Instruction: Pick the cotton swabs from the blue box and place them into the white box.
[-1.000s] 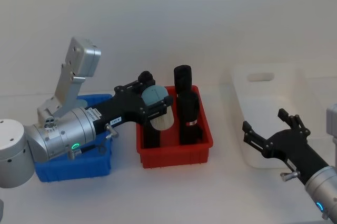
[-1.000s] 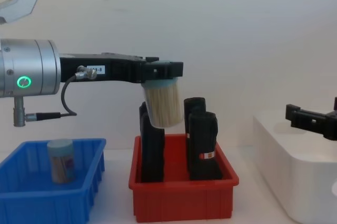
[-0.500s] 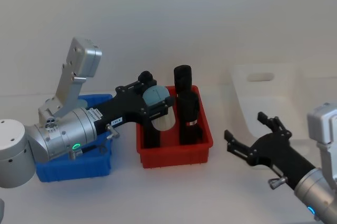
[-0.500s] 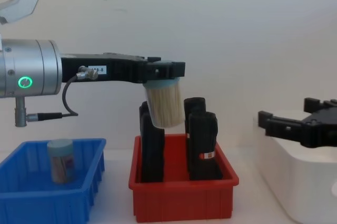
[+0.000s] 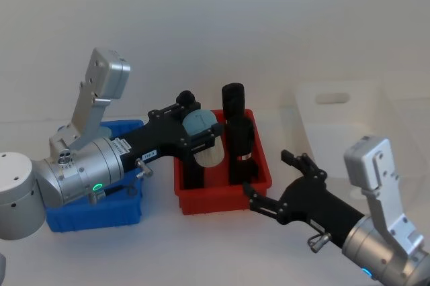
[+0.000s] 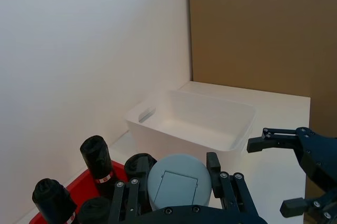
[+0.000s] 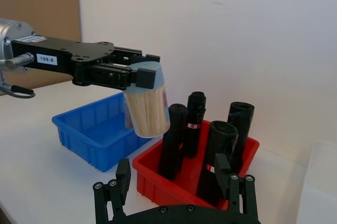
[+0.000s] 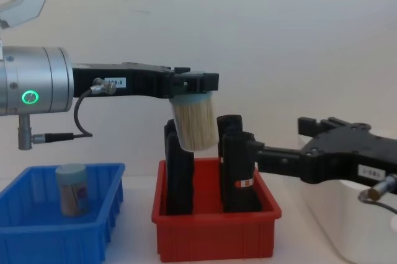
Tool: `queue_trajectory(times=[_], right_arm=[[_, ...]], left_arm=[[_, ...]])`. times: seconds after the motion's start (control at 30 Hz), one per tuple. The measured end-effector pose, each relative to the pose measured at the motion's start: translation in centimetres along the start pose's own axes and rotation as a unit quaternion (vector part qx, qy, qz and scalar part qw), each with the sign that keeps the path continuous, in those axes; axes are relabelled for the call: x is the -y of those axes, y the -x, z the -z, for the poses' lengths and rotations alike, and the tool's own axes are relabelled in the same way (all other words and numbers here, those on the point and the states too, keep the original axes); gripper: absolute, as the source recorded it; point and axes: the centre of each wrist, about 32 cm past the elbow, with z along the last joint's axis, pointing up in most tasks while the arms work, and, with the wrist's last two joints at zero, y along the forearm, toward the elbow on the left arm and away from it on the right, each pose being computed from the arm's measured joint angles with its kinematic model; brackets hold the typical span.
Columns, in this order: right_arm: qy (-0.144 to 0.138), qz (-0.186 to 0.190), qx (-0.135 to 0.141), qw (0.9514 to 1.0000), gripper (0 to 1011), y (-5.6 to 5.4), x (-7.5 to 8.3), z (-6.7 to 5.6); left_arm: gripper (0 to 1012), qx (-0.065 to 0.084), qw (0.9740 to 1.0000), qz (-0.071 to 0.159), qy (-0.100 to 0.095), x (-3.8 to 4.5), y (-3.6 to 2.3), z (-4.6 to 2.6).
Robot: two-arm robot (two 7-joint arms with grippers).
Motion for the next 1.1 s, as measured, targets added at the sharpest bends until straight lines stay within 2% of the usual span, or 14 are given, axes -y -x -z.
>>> queue_trajectory(times=[0.17, 0.47, 1.1], right_arm=[[-0.001, -0.016, 0.007, 0.9998, 1002, 0.2, -1.0, -0.1], [-0.003, -0.031, 0.018, 0.9994, 1002, -0.1, -2.6, -0.1], [-0.015, -0.063, 0.032, 0.9974, 1002, -2.0, -6.4, 0.2]], left_arm=[[670, 0.000, 1.0000, 0.000, 0.000, 0.00, 0.00, 0.00], [669, 0.000, 1.0000, 0.000, 0.000, 0.00, 0.00, 0.00], [670, 0.000, 1.0000, 0.000, 0.000, 0.00, 0.00, 0.00]])
